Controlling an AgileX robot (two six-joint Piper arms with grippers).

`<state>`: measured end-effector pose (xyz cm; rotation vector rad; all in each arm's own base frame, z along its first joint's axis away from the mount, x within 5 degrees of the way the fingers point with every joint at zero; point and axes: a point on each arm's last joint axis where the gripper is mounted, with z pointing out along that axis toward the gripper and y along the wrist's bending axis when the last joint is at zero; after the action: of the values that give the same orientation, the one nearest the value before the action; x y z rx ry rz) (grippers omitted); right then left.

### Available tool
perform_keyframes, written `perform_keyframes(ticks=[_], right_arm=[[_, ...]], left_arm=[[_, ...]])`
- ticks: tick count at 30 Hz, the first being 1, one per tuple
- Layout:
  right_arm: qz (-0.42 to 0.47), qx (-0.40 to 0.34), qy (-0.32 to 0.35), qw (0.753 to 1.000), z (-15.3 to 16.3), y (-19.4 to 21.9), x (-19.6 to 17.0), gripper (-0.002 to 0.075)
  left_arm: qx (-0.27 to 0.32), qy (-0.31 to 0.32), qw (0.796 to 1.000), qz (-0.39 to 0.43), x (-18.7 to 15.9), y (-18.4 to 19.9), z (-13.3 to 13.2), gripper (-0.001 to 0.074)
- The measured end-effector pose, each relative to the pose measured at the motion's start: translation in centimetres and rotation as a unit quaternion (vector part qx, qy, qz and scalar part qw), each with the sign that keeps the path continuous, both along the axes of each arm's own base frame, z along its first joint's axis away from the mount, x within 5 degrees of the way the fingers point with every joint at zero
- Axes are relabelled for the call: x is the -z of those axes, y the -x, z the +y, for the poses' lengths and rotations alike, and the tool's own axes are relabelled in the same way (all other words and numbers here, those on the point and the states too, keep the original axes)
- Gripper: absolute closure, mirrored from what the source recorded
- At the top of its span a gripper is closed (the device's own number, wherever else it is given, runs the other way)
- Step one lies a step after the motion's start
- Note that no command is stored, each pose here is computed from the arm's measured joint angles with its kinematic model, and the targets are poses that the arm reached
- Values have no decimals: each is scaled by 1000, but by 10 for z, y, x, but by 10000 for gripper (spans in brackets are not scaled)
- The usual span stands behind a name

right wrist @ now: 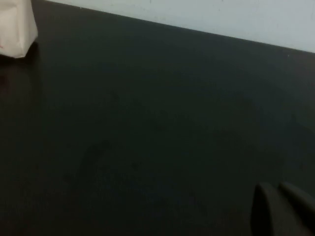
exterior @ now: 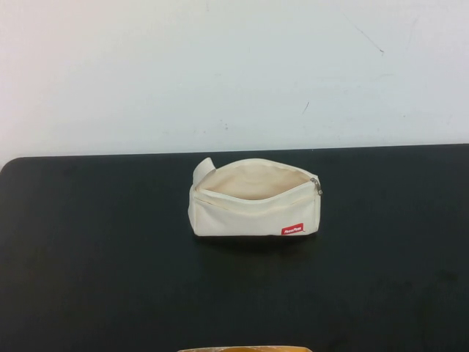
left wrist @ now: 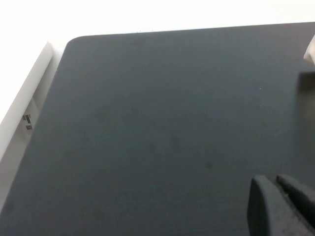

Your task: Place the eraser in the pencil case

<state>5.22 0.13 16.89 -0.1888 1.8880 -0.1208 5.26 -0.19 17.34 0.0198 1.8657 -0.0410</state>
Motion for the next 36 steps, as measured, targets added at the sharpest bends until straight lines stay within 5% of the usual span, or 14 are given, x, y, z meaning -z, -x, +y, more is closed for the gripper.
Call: perform_keyframes(ticks=[36], right_arm=[[3,50,-60,997,-5,0,1,727]], left_arm=[[0,0,1000,0,0,0,0,737]])
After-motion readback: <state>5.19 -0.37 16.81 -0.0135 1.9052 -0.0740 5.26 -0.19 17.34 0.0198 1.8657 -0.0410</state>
